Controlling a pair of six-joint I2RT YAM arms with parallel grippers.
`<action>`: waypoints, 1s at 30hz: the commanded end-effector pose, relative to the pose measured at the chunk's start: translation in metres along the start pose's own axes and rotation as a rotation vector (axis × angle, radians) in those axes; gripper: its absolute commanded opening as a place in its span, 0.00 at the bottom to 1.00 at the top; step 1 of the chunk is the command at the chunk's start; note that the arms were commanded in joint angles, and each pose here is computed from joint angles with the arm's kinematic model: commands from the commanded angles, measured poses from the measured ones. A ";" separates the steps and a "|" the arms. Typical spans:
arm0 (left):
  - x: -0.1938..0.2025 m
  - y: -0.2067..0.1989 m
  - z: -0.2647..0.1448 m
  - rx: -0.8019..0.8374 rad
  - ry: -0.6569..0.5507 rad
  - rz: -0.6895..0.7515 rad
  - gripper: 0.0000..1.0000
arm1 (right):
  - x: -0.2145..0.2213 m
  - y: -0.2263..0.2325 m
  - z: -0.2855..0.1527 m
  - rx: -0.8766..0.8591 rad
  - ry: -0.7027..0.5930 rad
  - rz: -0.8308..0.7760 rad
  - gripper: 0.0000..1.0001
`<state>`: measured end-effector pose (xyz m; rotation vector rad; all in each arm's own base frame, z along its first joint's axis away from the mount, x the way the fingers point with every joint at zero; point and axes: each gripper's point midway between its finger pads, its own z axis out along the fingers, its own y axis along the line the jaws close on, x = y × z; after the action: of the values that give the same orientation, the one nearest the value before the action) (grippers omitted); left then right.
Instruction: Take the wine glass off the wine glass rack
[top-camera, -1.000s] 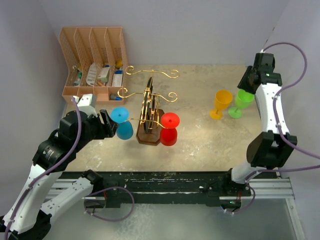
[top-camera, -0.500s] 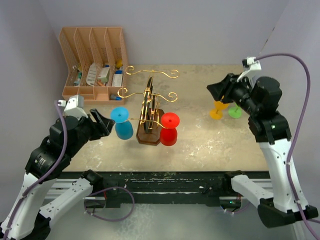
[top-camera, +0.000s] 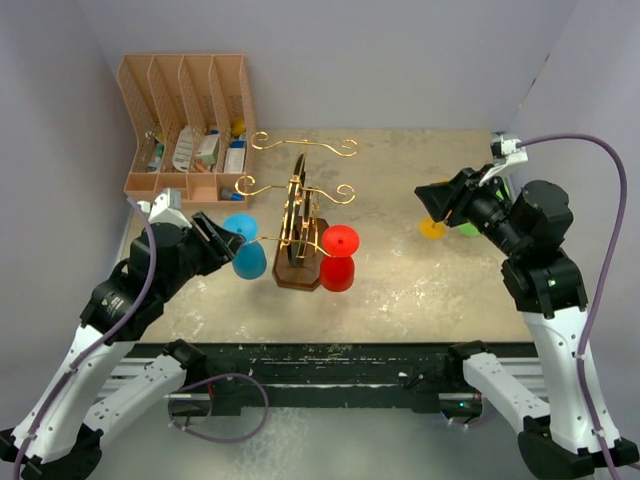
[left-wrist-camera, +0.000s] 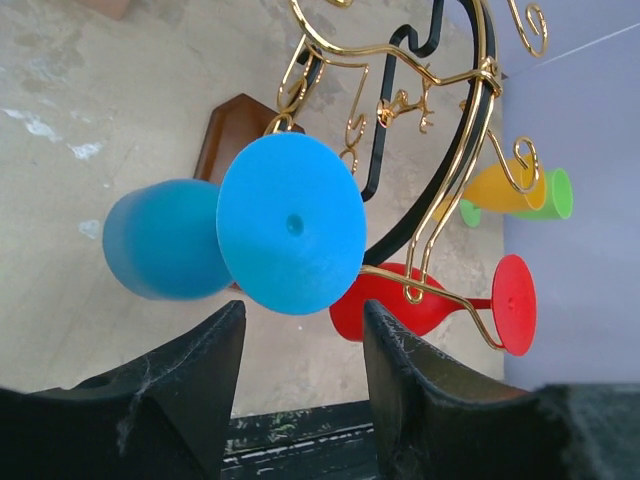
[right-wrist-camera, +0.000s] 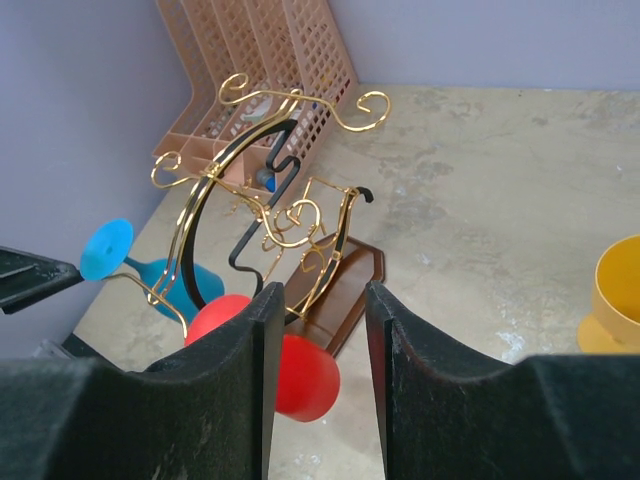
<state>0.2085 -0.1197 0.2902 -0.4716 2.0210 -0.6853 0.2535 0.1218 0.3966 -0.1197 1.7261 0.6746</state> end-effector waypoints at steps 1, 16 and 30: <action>-0.003 -0.020 -0.006 0.112 -0.023 -0.155 0.53 | -0.009 0.010 -0.006 -0.048 -0.040 -0.047 0.41; -0.003 -0.007 0.000 0.070 -0.068 -0.198 0.52 | -0.011 0.010 -0.009 -0.043 -0.057 -0.054 0.40; -0.010 -0.009 0.007 0.056 -0.093 -0.184 0.51 | -0.010 0.009 -0.004 -0.050 -0.057 -0.053 0.40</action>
<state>0.2114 -0.1220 0.2840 -0.6504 1.9420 -0.8026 0.2472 0.1227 0.3971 -0.1484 1.7077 0.6780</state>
